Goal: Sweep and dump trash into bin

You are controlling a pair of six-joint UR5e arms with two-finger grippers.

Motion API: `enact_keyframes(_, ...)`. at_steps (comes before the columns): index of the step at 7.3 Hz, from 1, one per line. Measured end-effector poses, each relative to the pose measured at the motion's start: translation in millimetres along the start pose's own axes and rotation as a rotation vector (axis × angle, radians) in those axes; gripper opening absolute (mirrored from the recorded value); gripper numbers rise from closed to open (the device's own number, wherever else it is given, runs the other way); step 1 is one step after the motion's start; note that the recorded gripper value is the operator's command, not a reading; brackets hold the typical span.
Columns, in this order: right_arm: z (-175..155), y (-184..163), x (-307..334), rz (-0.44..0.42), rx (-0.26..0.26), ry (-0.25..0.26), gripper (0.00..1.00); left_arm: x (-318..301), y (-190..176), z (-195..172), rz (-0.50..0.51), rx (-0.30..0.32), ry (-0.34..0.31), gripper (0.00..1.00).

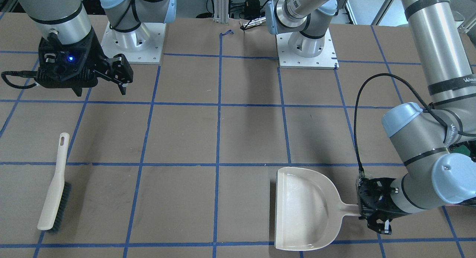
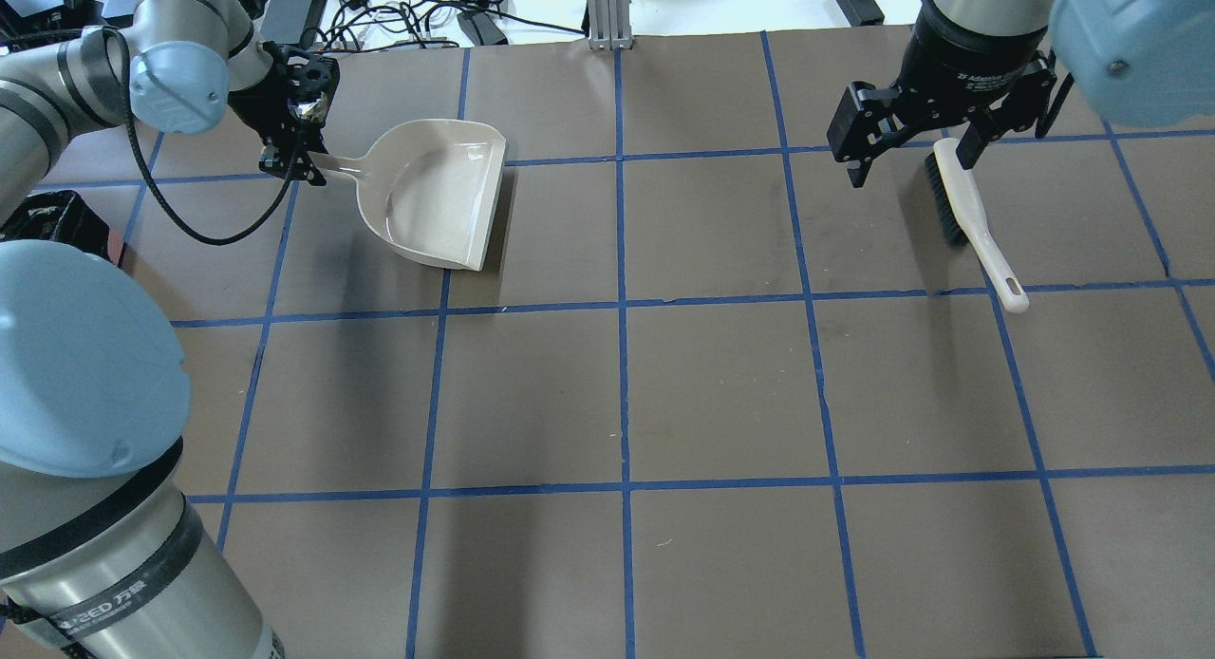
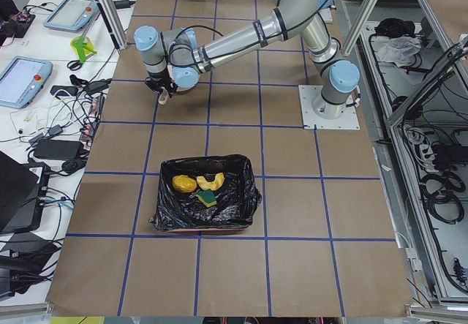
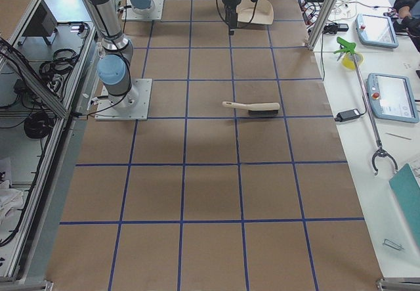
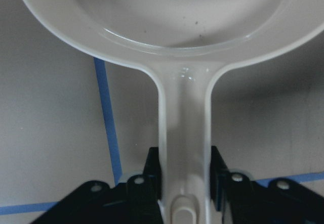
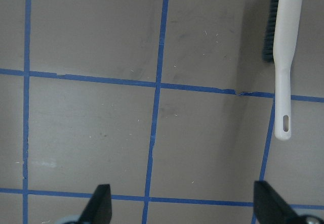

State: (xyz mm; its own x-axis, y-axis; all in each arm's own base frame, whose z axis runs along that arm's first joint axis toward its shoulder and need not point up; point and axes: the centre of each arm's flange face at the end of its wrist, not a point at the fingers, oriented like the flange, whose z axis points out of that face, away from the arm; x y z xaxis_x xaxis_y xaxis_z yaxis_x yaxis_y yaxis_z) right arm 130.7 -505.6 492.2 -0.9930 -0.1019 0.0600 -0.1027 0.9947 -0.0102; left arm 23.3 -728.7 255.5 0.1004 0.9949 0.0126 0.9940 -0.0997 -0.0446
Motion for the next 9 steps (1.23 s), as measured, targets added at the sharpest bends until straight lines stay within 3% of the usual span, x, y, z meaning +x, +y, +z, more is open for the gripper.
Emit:
enact_keyframes(1, -3, 2, 0, 0.001, 0.005, -0.002, 1.00, 1, -2, 6, 0.002, 0.002, 0.008, 0.36)
enact_keyframes(2, -5, 4, -1, 0.002, 0.009, -0.003, 1.00, 2, -3, 12, 0.003, 0.005, 0.015, 0.61)
enact_keyframes(4, -7, 6, -1, 0.002, 0.013, -0.005, 1.00, 2, -3, 16, -0.001, 0.003, 0.016, 0.71)
enact_keyframes(6, -8, 8, -1, 0.001, 0.014, -0.005, 1.00, -1, -8, -9, -0.017, -0.047, -0.005, 0.71)
enact_keyframes(7, -7, 10, -1, 0.002, 0.013, -0.005, 1.00, -3, -19, -39, -0.032, -0.070, -0.011, 0.72)
enact_keyframes(9, -8, 14, -1, 0.003, 0.014, -0.006, 1.00, 3, -52, -123, -0.169, -0.077, 0.007, 0.73)
